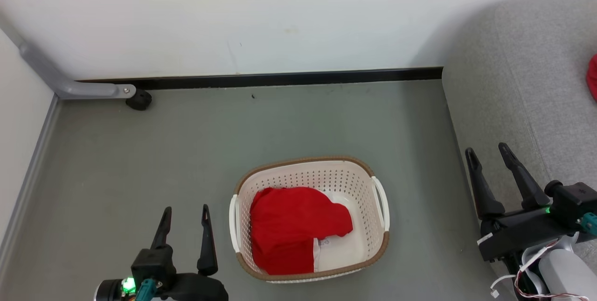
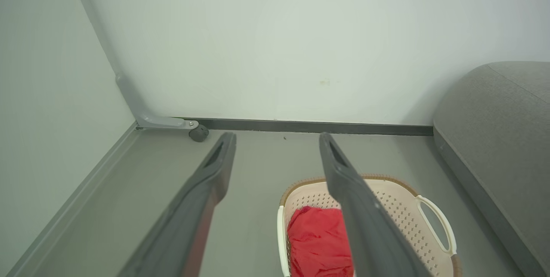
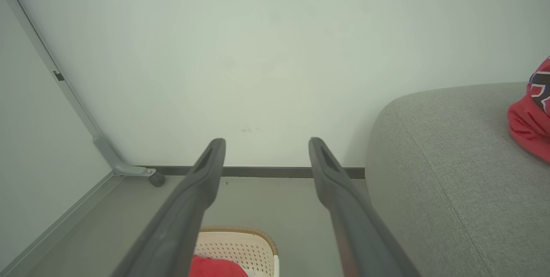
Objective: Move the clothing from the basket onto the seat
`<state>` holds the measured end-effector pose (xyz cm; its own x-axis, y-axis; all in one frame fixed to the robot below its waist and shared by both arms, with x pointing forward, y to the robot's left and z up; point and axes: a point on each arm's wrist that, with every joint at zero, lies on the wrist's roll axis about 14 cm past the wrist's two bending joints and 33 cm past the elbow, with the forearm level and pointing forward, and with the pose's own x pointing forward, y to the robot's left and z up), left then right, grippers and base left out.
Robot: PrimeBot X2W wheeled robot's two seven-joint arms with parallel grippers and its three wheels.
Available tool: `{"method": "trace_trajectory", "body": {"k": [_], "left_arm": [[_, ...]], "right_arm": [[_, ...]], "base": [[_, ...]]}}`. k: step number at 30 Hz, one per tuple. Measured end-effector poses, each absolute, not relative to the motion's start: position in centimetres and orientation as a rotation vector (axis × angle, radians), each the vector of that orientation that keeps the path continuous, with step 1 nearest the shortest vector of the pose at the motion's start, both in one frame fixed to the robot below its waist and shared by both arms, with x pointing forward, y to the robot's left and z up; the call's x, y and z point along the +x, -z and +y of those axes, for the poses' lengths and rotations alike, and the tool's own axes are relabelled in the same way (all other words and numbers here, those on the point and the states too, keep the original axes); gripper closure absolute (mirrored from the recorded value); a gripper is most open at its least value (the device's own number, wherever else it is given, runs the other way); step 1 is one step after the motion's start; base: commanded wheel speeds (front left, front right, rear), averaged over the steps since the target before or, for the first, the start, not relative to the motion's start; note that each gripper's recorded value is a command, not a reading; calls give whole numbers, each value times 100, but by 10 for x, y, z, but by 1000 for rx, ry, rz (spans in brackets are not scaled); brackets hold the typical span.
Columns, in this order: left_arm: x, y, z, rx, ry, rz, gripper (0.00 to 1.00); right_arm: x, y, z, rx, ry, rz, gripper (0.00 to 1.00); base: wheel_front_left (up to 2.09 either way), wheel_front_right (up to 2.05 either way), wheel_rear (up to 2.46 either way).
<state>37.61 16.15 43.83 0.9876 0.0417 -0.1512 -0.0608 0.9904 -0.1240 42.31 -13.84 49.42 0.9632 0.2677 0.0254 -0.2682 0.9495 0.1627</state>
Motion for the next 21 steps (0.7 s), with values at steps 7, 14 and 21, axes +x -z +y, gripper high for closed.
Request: {"method": "trace_trajectory", "body": {"k": [7,14,21], "left_arm": [[377,-420,141,-134,2,206,0],[381,-399,104,-164,106,278,0],[400,-386,68,-233,203,321,0]], "right_arm": [[436,-497,-136,157,-286,-21,0],[461,-502,-138,141,-297,-56,0],[486,-495,-144,132,-298,-63,0]], "base": [[0,0,0],[0,0,0],[0,0,0]]}}
